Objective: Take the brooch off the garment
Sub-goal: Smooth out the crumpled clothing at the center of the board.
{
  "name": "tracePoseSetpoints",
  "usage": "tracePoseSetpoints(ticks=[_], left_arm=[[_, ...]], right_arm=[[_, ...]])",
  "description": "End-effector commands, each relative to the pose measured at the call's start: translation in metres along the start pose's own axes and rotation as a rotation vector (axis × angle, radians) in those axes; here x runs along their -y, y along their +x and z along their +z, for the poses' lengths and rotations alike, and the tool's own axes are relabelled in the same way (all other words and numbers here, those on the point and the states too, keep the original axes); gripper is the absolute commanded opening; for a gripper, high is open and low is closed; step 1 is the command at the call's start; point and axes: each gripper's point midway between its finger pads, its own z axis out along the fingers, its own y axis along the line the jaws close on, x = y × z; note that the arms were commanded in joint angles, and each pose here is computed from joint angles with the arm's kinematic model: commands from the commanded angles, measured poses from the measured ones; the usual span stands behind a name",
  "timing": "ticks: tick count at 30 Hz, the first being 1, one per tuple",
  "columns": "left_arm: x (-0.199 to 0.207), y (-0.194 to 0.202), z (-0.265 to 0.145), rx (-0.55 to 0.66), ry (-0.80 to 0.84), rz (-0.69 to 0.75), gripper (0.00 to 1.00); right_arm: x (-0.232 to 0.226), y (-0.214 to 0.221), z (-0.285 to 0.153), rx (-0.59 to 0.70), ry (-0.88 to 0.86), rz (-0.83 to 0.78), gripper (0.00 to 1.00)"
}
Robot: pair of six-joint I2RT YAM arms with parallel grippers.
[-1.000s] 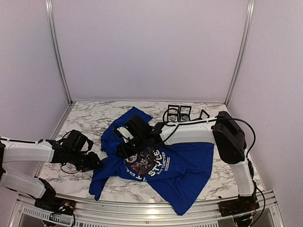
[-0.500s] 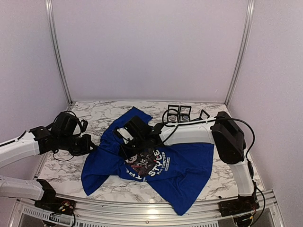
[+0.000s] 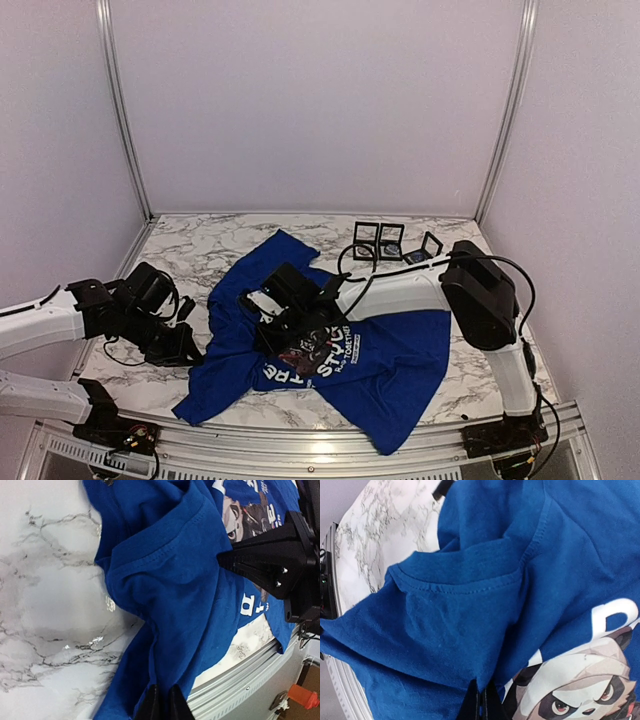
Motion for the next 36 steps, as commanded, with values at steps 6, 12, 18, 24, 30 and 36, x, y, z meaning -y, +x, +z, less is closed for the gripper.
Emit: tracePoseSetpoints(ticks=[6,12,18,24,30,36], left_arm=[[0.014,-0.05,-0.021,0.181,-0.015,-0.039,0.34],[-0.008,-0.102,-0.008,0.313,-0.099,-0.064,0.43],[-0.036,-0.144,0.014,0.365,-0.168,-0.078,0.38],[-0.046,-0.175,0.04,0.344,-0.195,-0.051,0.38],[-0.051,-0.199,0.055,0.337,-0.24,-0.038,0.38],[-0.07,-0.209,0.07,0.311,-0.326,-0.026,0.3]], right_arm=[[0.003,0.029,0.005,-0.052,0.01,0.007,0.0],[-0.003,0.014,-0.002,-0.02,0.009,-0.016,0.01],[-0.008,-0.004,-0.016,0.029,0.004,-0.027,0.26],[-0.014,-0.024,-0.039,0.092,0.011,-0.044,0.43],[-0.004,-0.031,-0.056,0.129,0.035,-0.031,0.47],[0.018,-0.027,-0.076,0.158,0.08,0.019,0.48]])
